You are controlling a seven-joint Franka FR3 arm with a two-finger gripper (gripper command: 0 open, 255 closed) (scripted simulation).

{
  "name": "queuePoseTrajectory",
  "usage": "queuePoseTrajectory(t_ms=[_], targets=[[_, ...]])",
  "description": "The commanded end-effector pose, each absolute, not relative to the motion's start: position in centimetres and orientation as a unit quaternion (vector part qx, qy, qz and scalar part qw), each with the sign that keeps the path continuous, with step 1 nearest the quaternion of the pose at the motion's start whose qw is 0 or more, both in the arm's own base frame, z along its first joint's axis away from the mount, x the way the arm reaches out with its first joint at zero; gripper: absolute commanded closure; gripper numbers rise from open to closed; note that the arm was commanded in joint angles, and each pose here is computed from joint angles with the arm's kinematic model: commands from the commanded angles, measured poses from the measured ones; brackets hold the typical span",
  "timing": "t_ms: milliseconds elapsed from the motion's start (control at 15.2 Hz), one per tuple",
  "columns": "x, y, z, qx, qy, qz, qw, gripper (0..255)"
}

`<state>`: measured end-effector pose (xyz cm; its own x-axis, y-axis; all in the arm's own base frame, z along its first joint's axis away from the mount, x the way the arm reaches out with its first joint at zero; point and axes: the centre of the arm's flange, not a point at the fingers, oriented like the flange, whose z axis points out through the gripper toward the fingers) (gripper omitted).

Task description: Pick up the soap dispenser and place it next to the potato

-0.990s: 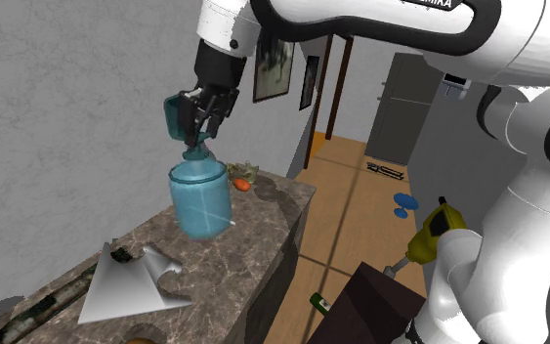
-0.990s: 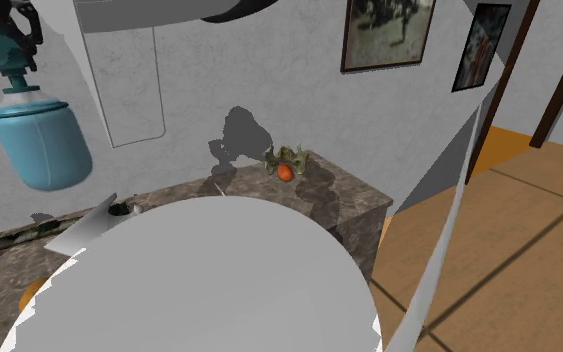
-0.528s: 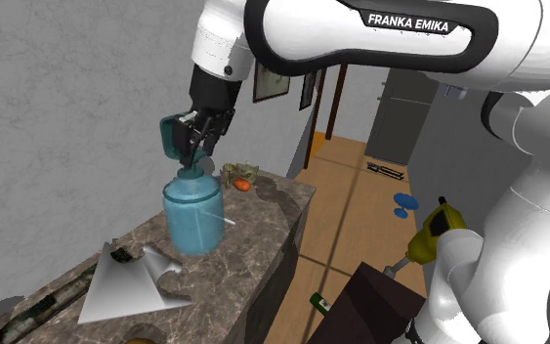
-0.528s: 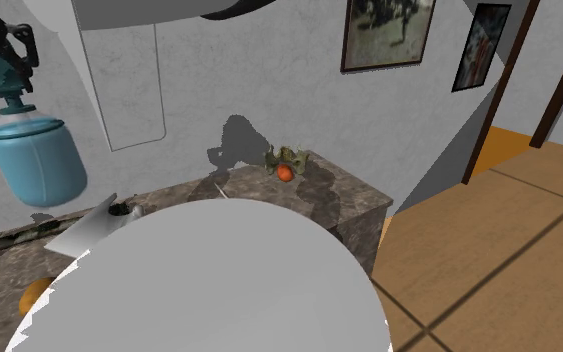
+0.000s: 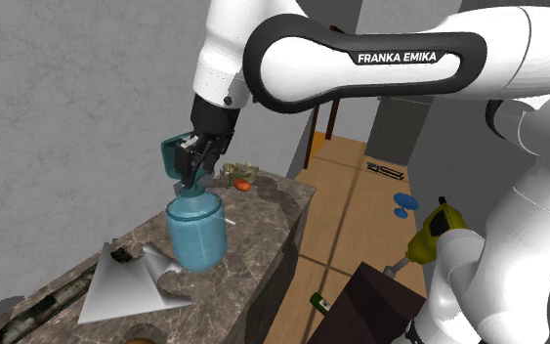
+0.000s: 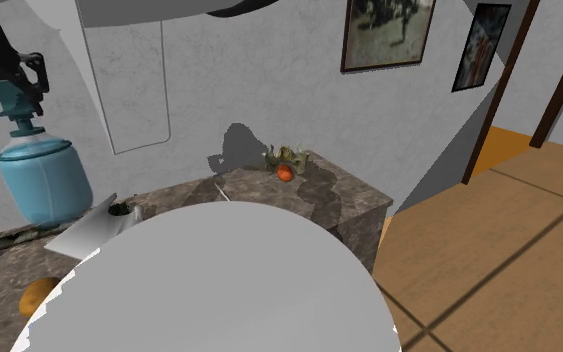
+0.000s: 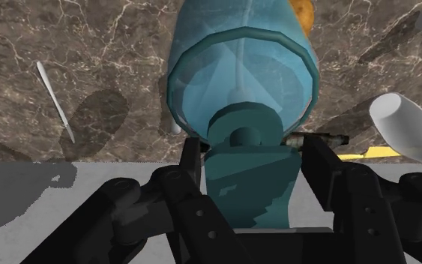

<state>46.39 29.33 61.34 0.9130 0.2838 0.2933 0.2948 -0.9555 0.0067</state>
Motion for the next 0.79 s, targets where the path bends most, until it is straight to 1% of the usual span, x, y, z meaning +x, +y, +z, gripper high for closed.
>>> queuePoseTrajectory(t_ms=[0,726], targets=[[46.4,29.3,60.3,-0.978,-0.148,-0.148,0.019,255],[46.4,29.3,54.5,-0.978,-0.148,-0.148,0.019,255]])
